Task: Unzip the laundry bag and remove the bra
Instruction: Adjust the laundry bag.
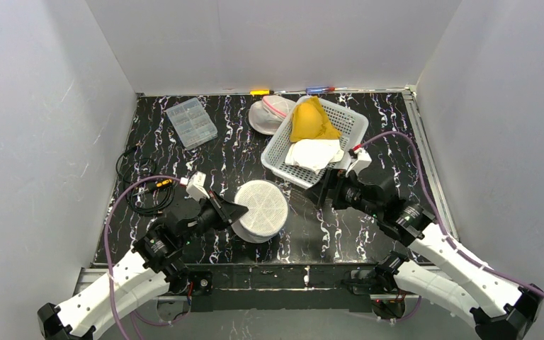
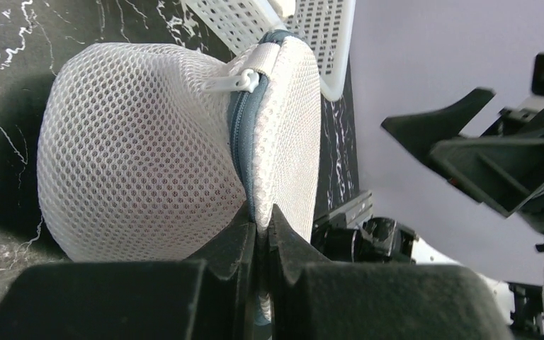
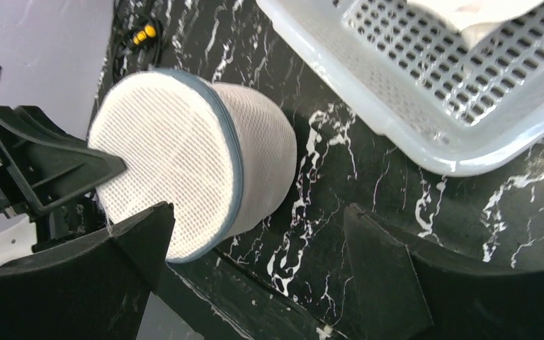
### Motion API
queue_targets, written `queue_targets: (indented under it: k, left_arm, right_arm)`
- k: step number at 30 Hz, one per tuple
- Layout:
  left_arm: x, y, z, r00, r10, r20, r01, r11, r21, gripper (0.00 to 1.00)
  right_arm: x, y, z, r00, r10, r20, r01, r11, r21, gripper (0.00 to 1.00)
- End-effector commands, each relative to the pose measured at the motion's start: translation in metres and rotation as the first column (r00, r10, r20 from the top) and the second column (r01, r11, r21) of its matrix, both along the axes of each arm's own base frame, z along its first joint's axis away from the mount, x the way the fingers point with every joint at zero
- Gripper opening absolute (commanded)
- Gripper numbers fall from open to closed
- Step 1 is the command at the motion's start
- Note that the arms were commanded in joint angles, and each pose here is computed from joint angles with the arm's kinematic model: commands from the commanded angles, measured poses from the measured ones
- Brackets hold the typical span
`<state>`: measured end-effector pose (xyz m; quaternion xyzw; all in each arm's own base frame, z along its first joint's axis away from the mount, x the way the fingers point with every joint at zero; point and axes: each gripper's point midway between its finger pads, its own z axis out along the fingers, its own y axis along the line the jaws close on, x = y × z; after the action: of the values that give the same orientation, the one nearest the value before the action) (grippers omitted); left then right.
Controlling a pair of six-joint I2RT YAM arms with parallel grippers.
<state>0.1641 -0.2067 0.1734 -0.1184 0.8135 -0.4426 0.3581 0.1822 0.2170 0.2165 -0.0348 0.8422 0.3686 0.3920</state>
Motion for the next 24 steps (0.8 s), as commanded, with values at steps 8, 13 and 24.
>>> queue_targets:
  k: [8,13,24]
  left_arm:
    - [0.027,0.004,0.012,0.981,0.190,-0.031,-0.193,0.969,-0.152,0.00]
    - [0.025,0.005,0.012,0.979,0.197,-0.048,-0.202,0.965,-0.167,0.00]
    - [0.015,0.010,-0.013,0.974,0.194,-0.118,-0.208,0.970,-0.127,0.00]
  right_arm:
    - [-0.014,0.051,-0.015,0.999,-0.033,-0.014,0.034,0.996,0.078,0.95]
    - [-0.027,0.080,-0.024,0.999,-0.012,-0.033,0.015,0.994,0.112,0.88]
    - [-0.021,0.102,-0.047,0.994,-0.033,-0.102,0.048,0.988,0.144,0.61]
